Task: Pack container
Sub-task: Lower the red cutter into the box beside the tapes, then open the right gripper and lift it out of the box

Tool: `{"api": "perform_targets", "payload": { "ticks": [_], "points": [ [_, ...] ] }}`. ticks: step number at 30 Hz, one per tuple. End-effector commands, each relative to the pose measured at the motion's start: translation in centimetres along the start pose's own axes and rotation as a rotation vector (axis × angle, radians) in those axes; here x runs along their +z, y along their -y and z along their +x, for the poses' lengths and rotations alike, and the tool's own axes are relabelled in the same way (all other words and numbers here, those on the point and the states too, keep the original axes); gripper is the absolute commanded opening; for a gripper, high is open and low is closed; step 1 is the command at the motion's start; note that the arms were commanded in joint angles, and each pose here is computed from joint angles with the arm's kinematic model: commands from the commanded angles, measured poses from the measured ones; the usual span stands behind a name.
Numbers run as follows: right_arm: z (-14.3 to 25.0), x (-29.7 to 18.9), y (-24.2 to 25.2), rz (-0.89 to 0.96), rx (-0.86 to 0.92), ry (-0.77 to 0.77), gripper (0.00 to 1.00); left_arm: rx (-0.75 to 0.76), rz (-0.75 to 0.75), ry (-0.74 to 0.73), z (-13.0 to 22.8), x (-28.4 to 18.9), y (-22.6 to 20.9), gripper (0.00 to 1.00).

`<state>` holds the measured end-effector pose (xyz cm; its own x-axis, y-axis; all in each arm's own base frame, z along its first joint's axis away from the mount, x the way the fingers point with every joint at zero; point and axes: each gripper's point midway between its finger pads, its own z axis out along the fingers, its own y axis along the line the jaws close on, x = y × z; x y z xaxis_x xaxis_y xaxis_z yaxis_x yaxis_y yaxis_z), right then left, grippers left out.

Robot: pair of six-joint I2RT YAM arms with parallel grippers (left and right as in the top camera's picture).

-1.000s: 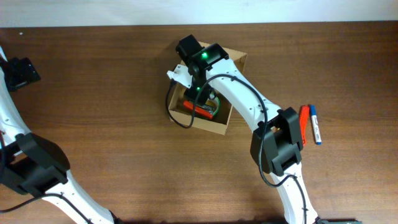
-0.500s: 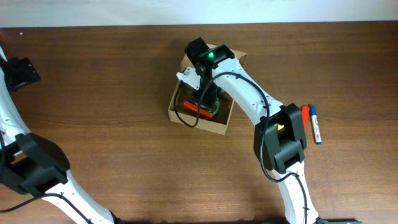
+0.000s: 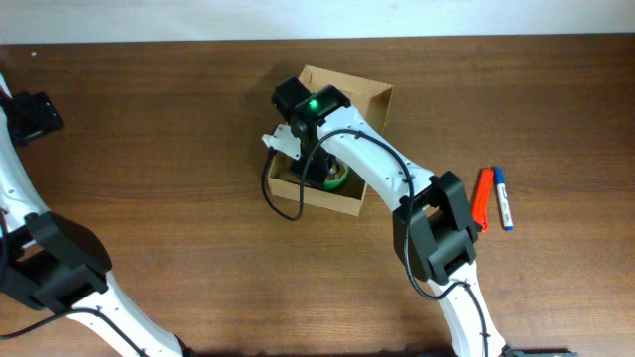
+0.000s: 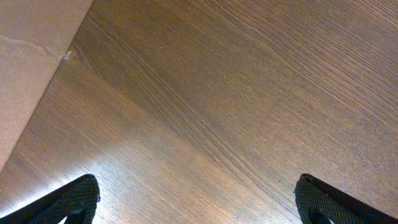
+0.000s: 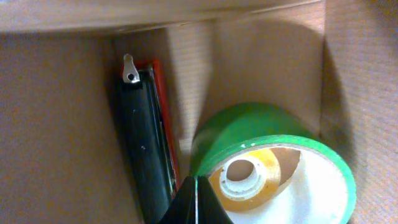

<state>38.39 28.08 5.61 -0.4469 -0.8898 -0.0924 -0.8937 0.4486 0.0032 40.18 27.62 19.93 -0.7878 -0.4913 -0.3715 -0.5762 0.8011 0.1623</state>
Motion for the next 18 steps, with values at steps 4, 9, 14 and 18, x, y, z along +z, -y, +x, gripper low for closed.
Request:
{"api": "perform_targets", "payload": {
  "ticks": [4,9,14,18],
  "points": [
    [0.1,-2.9,2.4,0.068,0.068,0.047,0.04,0.009,0.004,0.012,0.0,-0.6,-0.1,1.00],
    [0.0,-5.7,2.3,0.094,0.089,0.097,0.03,0.009,0.004,0.012,0.0,-0.6,-0.1,1.00],
    [1.4,-15.2,4.6,0.252,0.177,0.249,0.07,0.009,0.004,0.012,0.0,-0.6,-0.1,1.00],
    [7.1,-26.0,7.9,0.462,0.368,0.410,0.49,0.009,0.004,0.012,0.0,-0.6,-0.1,1.00]
  ]
}}
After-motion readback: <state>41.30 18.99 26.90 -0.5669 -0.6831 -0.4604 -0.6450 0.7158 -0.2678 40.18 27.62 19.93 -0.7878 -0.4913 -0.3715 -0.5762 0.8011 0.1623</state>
